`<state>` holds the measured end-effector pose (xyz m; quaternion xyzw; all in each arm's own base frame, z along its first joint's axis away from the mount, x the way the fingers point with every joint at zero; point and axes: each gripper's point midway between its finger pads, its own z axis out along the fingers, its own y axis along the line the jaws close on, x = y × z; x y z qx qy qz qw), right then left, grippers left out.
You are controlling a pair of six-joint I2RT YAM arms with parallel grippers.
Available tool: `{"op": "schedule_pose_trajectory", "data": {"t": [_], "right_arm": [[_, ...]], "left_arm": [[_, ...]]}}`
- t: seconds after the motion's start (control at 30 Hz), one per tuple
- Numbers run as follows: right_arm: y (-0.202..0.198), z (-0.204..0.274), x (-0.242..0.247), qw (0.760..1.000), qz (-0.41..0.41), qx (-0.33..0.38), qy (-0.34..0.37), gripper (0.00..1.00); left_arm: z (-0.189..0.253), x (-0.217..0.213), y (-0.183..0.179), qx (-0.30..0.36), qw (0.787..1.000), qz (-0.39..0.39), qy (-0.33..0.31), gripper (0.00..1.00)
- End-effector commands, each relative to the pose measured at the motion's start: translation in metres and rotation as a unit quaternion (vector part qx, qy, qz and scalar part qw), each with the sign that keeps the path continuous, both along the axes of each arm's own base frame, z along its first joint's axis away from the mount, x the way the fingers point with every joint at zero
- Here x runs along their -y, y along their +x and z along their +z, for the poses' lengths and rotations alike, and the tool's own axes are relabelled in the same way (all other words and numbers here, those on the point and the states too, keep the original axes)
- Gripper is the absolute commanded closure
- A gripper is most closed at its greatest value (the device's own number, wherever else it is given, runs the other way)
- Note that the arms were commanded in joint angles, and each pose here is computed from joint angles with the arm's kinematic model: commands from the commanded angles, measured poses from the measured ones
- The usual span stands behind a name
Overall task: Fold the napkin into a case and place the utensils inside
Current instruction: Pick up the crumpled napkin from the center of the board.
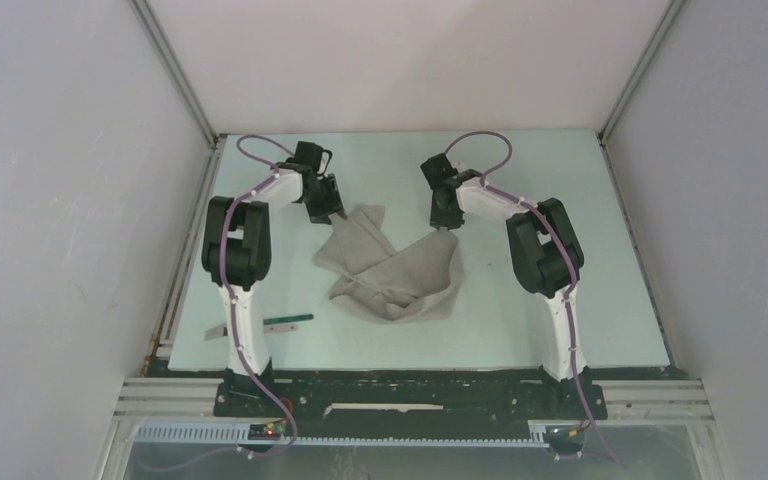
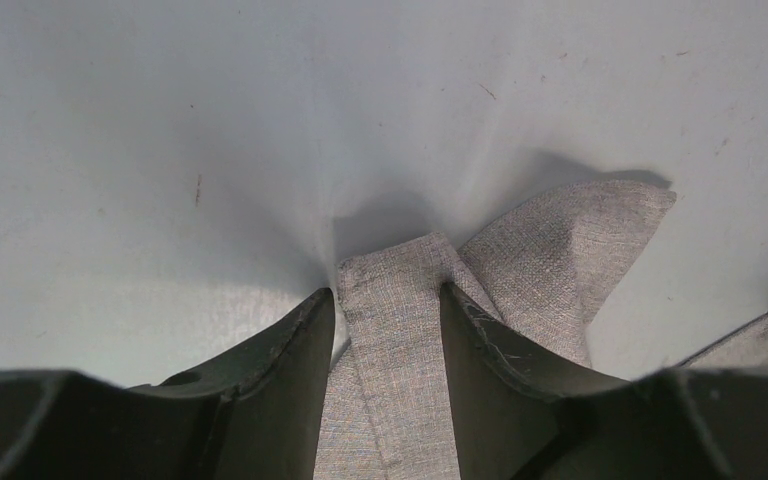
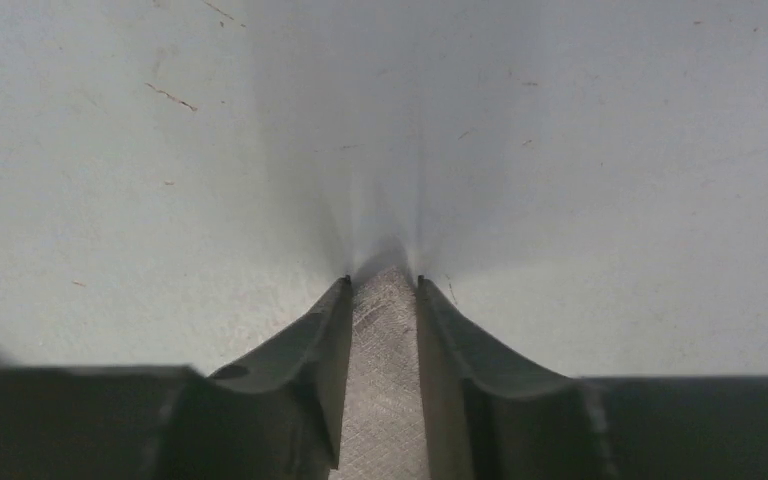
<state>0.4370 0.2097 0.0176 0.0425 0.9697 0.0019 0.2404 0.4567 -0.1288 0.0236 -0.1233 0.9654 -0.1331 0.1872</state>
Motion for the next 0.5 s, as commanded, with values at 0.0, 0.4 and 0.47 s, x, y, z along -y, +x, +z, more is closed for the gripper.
{"op": "schedule_pose_trajectory", "data": {"t": [0.0,0.4,0.47], "right_arm": [[-0.011,-0.021,0.007,0.999,-0.031,-0.023,-0.015,0.69],[0.001,0.007,-0.002,1.000,-0.010,0.021,0.016,1.00],[0.001,0.006,-0.004,1.000,-0.006,0.020,0.020,1.00]], "left_arm": [[-0.003,-0.001,-0.011,-0.011,1.000,0.003,0.007,0.48],[-0.010,0.005,-0.012,-0.020,1.000,0.011,-0.011,0.58],[-0.010,0.006,-0.010,-0.017,1.000,0.013,-0.010,0.60]]}}
